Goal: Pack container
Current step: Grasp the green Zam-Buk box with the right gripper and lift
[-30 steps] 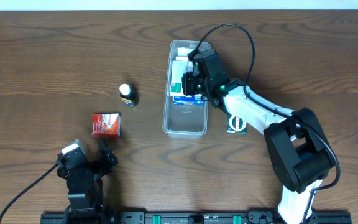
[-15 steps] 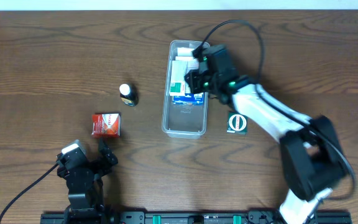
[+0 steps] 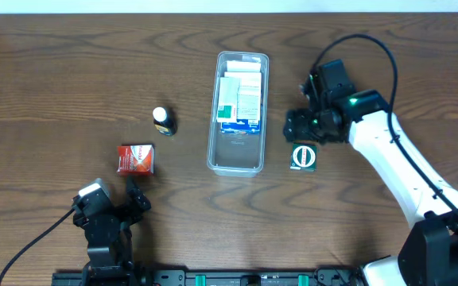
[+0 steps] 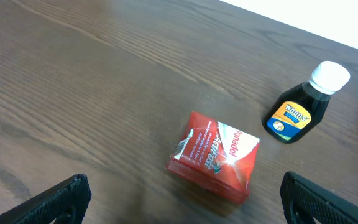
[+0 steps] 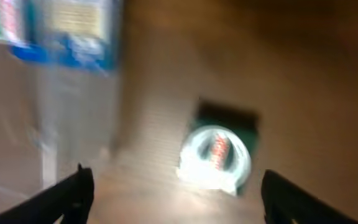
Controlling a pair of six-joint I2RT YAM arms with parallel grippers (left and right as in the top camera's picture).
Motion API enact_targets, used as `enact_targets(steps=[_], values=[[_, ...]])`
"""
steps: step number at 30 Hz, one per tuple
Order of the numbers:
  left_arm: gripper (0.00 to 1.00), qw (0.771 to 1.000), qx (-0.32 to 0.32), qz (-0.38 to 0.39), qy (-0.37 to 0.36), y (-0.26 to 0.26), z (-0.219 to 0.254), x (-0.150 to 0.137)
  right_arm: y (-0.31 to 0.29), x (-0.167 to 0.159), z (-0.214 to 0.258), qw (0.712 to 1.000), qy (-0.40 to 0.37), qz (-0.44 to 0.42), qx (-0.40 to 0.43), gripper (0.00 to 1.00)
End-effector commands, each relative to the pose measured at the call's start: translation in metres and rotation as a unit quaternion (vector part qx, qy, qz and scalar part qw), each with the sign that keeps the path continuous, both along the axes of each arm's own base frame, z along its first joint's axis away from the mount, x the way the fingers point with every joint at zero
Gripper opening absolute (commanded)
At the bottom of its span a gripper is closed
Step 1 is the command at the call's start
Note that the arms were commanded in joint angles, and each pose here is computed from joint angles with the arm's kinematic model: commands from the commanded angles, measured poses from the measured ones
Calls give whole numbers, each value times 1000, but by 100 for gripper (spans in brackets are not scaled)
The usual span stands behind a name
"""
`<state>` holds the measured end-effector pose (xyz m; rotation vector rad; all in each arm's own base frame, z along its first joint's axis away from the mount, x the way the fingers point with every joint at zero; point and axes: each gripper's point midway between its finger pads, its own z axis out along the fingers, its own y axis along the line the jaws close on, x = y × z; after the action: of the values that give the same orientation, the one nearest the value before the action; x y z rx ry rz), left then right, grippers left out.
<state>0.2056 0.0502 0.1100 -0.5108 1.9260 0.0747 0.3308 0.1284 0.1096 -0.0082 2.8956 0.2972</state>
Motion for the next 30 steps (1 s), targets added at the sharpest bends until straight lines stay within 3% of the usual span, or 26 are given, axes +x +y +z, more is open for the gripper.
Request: enact_targets(steps=[1, 5, 15, 30], values=[[98, 1000, 9, -1, 9, 1, -7, -1, -15, -11, -12, 999, 31, -11, -25, 89], [98, 1000, 9, -1, 9, 1, -7, -1, -22, -20, -22, 998, 49, -32, -37, 96], [98, 1000, 9, -1, 9, 1, -7, -1, -20, -15, -64, 995, 32, -97, -13, 78], [98, 1000, 9, -1, 9, 1, -7, -1, -24, -24, -108, 991, 82, -99, -43, 72]])
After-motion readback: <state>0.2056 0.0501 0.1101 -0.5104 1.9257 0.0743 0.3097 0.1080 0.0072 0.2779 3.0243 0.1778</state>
